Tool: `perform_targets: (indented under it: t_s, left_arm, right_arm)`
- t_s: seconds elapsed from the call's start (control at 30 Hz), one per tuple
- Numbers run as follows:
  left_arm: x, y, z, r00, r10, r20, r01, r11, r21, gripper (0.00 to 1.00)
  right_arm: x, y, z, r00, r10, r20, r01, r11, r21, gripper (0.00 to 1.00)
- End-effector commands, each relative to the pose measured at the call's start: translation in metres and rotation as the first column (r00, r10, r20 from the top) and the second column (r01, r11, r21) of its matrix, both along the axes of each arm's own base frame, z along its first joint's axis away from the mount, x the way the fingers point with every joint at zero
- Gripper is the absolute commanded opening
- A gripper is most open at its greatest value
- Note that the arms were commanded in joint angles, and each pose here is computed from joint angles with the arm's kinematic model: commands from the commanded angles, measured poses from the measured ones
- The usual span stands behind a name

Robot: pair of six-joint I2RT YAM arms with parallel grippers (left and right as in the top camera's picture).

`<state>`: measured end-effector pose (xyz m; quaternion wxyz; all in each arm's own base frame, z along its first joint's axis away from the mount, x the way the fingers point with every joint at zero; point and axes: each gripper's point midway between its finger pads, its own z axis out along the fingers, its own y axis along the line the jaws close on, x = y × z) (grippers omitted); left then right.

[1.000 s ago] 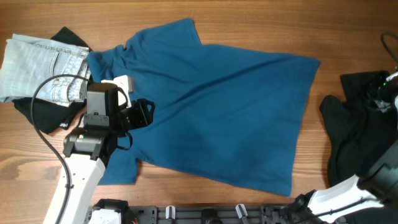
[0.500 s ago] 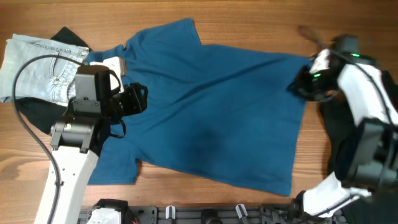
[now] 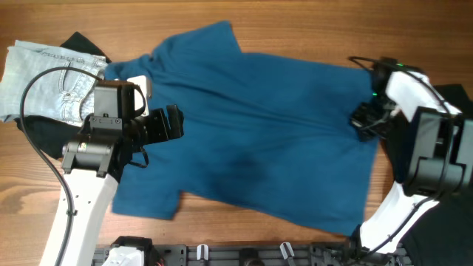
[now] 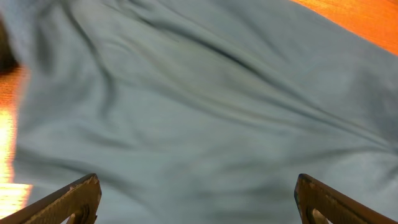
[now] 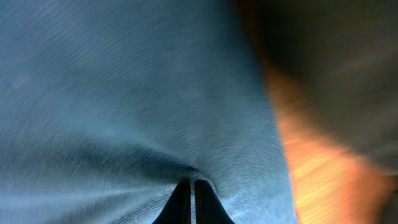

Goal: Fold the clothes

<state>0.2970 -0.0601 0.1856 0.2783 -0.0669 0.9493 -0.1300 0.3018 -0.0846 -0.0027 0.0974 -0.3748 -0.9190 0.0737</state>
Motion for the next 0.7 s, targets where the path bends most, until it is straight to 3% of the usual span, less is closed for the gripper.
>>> perform_targets:
  t_s: [0.0,0.13,0.3,0.4,0.53,0.63,0.67]
  left_arm:
    - [0.004,0.003,0.002,1.000,-0.008,0.014,0.007,0.999,0.035,1.00]
    - [0.007,0.003,-0.010,1.000,-0.008,-0.027,0.009,0.999,0.039,1.00]
    - [0.024,0.001,-0.029,0.998,-0.008,-0.062,0.011,0.999,0.043,0.99]
    - [0.044,-0.002,-0.045,0.998,-0.025,-0.055,0.028,0.998,0.053,0.84]
    - [0.057,0.003,-0.089,0.989,-0.031,-0.145,0.047,0.993,0.112,0.53]
    - [0.065,0.012,-0.129,0.976,0.000,-0.217,0.037,0.985,0.168,0.40]
    - [0.068,0.013,-0.140,0.973,0.006,-0.229,0.036,0.983,0.178,0.31]
  right_arm:
    - [-0.007,-0.049,0.000,0.999,0.014,-0.052,-0.020,0.992,-0.122,0.04]
    - [0.018,-0.042,0.016,0.986,0.165,0.015,-0.164,0.984,-0.069,0.07]
    - [0.065,-0.007,0.072,0.920,0.267,0.287,-0.289,0.957,0.035,0.23]
    - [0.093,0.018,0.131,0.810,0.256,0.527,-0.349,0.933,0.083,0.34]
    - [0.101,0.042,0.196,0.659,0.238,0.713,-0.415,0.906,0.080,0.42]
    - [0.096,0.047,0.213,0.627,0.235,0.743,-0.426,0.902,0.075,0.43]
    - [0.095,0.048,0.213,0.632,0.234,0.739,-0.426,0.901,0.079,0.43]
